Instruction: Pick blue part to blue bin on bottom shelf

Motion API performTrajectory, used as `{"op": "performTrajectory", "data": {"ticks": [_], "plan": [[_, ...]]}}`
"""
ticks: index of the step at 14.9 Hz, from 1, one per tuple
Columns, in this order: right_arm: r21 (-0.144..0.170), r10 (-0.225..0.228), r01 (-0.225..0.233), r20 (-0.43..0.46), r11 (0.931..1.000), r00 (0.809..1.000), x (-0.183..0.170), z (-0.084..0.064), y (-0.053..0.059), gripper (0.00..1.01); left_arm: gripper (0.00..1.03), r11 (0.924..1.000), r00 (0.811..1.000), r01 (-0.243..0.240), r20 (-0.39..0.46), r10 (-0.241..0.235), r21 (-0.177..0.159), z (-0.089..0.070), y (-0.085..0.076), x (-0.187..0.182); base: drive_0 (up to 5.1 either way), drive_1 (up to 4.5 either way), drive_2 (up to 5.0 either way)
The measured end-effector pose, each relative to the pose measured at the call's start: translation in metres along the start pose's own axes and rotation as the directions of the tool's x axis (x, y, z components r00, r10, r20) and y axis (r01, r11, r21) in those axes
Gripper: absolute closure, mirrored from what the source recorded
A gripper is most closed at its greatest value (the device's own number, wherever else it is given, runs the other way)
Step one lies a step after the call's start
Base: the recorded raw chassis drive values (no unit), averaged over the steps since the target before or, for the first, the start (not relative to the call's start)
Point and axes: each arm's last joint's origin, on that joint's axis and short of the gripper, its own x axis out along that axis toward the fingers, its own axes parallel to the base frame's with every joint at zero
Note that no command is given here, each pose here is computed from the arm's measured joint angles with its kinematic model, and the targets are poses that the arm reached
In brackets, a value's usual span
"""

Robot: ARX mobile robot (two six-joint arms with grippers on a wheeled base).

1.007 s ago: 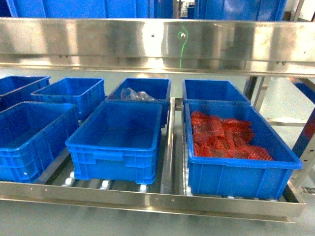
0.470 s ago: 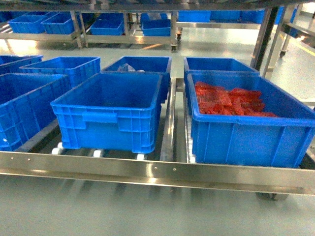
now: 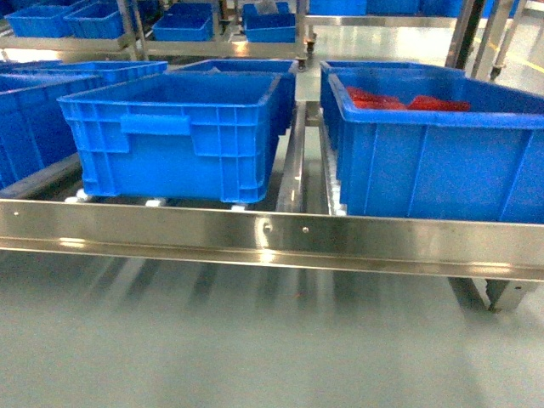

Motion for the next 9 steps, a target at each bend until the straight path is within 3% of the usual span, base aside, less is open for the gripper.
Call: {"op": "performTrajectory", "data": {"ticks": [8,9], "plan": [[0.000,0.000,0.000,0.005,1.0000,1.000,0.0000,0.0005,0.0000,0.03,0.60,1.0000,1.000,0.003,0.001,-0.003,-0.001,-0.0005,0.0000,0.0000,0.0,0.00,0.0],[0.000,0.000,0.000,0.000,1.0000,1.000,0.0000,0.0000,0.0000,0.03,0.60,1.0000,1.000,0.002,-0.003,-0.002,0.001,-0.0010,0.0001,0.0000,0.0,4.07,-4.0]]}}
